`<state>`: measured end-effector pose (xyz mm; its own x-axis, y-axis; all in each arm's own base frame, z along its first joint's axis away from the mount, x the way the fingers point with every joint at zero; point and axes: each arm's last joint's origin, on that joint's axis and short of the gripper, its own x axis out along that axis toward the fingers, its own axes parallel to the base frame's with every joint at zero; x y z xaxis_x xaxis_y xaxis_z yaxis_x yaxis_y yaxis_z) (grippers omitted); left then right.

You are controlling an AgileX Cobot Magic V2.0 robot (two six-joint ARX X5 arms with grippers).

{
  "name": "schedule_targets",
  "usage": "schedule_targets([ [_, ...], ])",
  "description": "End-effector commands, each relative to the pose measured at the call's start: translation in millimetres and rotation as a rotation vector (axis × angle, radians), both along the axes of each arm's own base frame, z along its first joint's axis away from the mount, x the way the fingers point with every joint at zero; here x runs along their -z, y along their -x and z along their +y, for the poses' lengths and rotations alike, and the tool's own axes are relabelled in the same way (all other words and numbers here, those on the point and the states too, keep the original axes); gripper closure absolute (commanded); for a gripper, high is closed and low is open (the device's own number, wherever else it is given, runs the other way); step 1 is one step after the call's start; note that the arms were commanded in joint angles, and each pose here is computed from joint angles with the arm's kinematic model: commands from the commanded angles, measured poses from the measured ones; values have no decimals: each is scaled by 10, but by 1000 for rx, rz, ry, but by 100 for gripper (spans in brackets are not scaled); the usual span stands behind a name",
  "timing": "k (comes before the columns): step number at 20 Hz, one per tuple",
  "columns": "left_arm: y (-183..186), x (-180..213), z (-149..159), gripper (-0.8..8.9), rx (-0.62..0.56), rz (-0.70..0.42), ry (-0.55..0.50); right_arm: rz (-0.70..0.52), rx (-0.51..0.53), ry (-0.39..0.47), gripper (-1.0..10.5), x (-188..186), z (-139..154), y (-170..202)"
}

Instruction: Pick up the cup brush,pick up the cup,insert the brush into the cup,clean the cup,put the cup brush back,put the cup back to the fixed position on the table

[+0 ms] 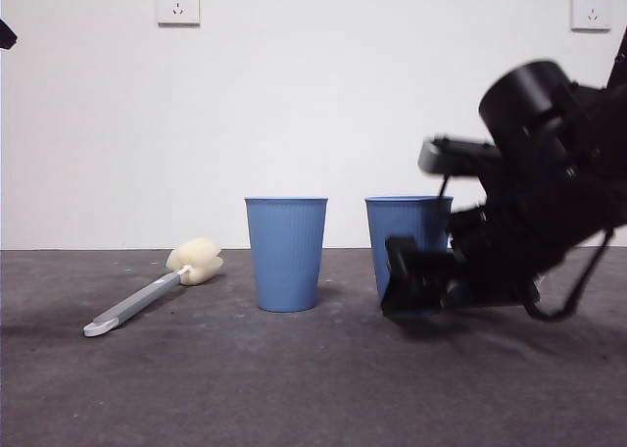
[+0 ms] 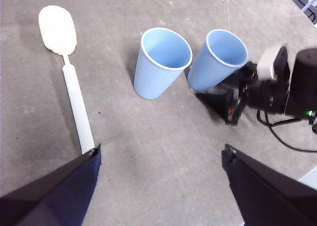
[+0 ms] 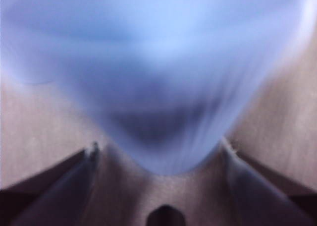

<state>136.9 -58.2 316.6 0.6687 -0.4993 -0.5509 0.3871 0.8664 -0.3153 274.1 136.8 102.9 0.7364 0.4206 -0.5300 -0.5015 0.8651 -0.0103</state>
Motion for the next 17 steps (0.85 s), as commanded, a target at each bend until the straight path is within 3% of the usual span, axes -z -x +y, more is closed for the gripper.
schedule_targets([
  [1, 2, 36, -3, 406, 10, 0, -14, 13, 5, -7, 500, -67, -16, 41],
  [5, 2, 36, -3, 406, 10, 0, -14, -3, 7, -18, 500, -248, -36, 81],
  [11, 2, 36, -3, 406, 11, 0, -14, 135, -2, 37, 501, -577, -171, 369],
  [17, 24, 71, 4, 406, 20, 38, -33, 321, -74, -116, 505, -1153, -426, 1033],
])
